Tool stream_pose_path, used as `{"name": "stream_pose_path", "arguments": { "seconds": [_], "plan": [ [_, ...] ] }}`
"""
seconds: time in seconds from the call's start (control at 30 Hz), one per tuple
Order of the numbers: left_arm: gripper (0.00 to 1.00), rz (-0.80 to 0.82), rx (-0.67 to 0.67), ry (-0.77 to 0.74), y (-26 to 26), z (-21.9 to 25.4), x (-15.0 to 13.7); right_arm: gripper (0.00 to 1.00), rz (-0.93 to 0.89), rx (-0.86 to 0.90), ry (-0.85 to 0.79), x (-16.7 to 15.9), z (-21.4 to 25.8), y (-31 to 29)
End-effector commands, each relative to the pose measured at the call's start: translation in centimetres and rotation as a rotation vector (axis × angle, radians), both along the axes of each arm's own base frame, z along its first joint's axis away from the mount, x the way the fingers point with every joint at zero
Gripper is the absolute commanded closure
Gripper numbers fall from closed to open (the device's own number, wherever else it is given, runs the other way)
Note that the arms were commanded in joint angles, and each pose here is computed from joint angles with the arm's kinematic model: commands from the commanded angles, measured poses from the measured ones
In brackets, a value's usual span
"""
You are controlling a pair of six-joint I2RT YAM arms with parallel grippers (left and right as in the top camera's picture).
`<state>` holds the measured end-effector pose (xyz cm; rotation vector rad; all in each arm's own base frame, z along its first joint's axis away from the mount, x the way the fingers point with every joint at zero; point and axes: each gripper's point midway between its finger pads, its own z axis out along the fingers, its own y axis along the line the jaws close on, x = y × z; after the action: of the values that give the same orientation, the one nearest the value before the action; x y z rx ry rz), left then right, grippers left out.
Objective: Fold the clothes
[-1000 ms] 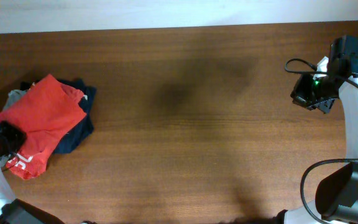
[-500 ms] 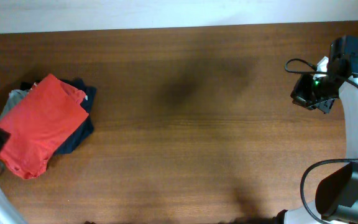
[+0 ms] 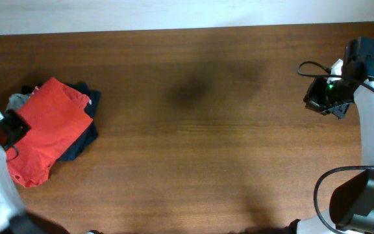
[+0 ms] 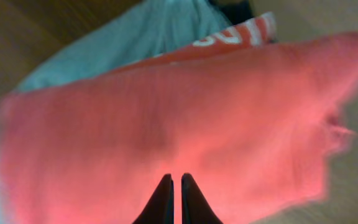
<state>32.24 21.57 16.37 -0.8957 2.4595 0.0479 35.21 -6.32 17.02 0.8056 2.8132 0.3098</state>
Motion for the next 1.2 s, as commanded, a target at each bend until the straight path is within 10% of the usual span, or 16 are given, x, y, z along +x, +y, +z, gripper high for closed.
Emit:
{"name": "stream_pose_path", "arguments": {
  "seconds": [0.0, 0.43, 0.9, 1.03, 1.13, 1.17],
  "plan": [
    [0.93, 0.044, -0.039, 0.07, 1.5, -4.3, 0.6, 0.96, 0.011, -0.007, -0.025, 0.3, 0.8, 0.0],
    [0.93, 0.182, -0.138, 0.196, 3.5, -11.9, 0.1, 0.96, 0.012, -0.008, -0.026, 0.3, 0.9, 0.0],
    [0.68, -0.313, 0.101, -0.167, -4.3, 9.6, 3.7, 0.94, 0.124, 0.023, -0.119, 1.4, 2.0, 1.1],
    [0.52, -0.423, 0.182, -0.216, -8.8, 15.1, 0.7, 0.85, 0.235, 0.026, -0.306, 2.0, 6.2, 2.5],
    [0.01, -0.434, 0.244, -0.26, -11.1, 18.4, -2.7, 0.78, 0.343, -0.02, -0.479, 1.1, 10.9, 3.8],
    [0.01, -0.436, 0.26, -0.279, -11.8, 19.3, -3.8, 0.75, 0.357, -0.04, -0.525, 0.5, 12.4, 4.1]
  ]
}}
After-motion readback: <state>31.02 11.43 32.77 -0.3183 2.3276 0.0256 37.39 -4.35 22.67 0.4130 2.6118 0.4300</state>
